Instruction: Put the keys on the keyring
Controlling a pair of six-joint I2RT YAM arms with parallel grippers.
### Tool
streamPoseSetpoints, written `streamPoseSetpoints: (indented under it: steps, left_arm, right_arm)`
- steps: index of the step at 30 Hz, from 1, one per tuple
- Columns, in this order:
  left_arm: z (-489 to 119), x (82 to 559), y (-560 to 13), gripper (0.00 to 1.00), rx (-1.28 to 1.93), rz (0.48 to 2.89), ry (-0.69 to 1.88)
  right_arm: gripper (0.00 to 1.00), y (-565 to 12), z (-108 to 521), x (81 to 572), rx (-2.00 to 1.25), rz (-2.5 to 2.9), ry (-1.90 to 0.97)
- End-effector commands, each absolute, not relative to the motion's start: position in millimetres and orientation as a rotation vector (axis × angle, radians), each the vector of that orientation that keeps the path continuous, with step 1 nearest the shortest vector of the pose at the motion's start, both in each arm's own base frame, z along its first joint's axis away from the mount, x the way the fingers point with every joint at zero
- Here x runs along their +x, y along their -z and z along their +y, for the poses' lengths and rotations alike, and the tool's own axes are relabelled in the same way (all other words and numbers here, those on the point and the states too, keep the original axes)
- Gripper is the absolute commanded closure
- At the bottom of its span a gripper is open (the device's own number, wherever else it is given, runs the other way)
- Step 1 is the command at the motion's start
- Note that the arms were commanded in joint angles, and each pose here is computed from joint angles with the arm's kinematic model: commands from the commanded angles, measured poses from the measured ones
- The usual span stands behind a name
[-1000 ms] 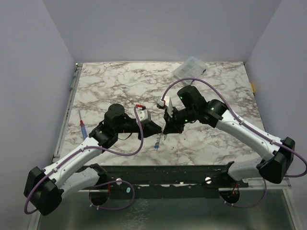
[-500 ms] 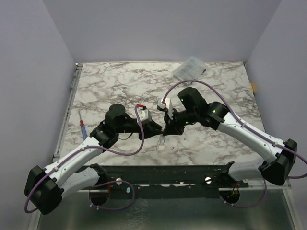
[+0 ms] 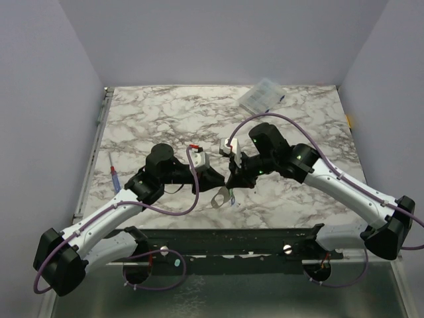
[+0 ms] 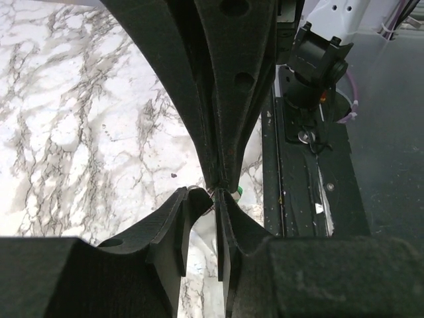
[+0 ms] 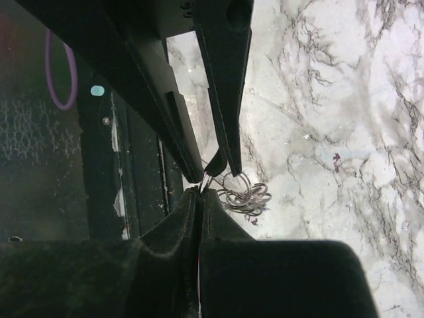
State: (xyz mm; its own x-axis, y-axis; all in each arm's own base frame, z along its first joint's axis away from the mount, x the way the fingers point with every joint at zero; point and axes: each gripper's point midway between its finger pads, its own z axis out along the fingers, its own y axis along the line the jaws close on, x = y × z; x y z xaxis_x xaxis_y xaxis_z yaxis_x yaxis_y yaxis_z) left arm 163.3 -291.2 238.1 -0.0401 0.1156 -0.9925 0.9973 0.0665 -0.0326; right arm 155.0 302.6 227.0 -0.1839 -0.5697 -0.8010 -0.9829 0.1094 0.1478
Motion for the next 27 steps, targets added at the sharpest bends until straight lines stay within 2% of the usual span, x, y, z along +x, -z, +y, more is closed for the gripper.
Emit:
streamPoseSetpoints:
  steps: [1, 2, 4, 9, 18, 24, 27]
  left_arm:
    - [-292.9, 161.6, -240.1, 0.61, 1.243, 1.341, 1.142]
    - [-292.6, 163.1, -241.2, 0.54, 1.236, 1.339, 1.130]
    - [-290.6, 164.2, -243.7, 0.48, 1.229, 1.326, 1.107]
    - [-285.5, 161.9, -254.0, 0.47, 1.224, 1.274, 1.067]
    - [-287.0, 161.1, -250.7, 0.61, 1.233, 1.283, 1.083]
    - [-289.2, 158.3, -248.4, 0.65, 1.248, 1.288, 1.113]
    - [-290.2, 157.7, -247.6, 0.72, 1.253, 1.291, 1.124]
  right_arm:
    - [0.99, -251.8, 314.6, 142.7, -1.536, 1.654, -1.017]
    - [0.99, -251.8, 314.7, 142.5, -1.537, 1.654, -1.019]
    - [0.99, -250.8, 314.9, 142.6, -1.538, 1.659, -1.017]
    - [0.99, -249.0, 313.9, 143.4, -1.537, 1.672, -1.007]
    - [0.99, -252.8, 313.3, 142.4, -1.538, 1.649, -1.004]
    - [0.99, -254.0, 313.3, 142.8, -1.536, 1.641, -1.001]
    - [0.99, -253.7, 313.5, 142.4, -1.537, 1.639, -1.002]
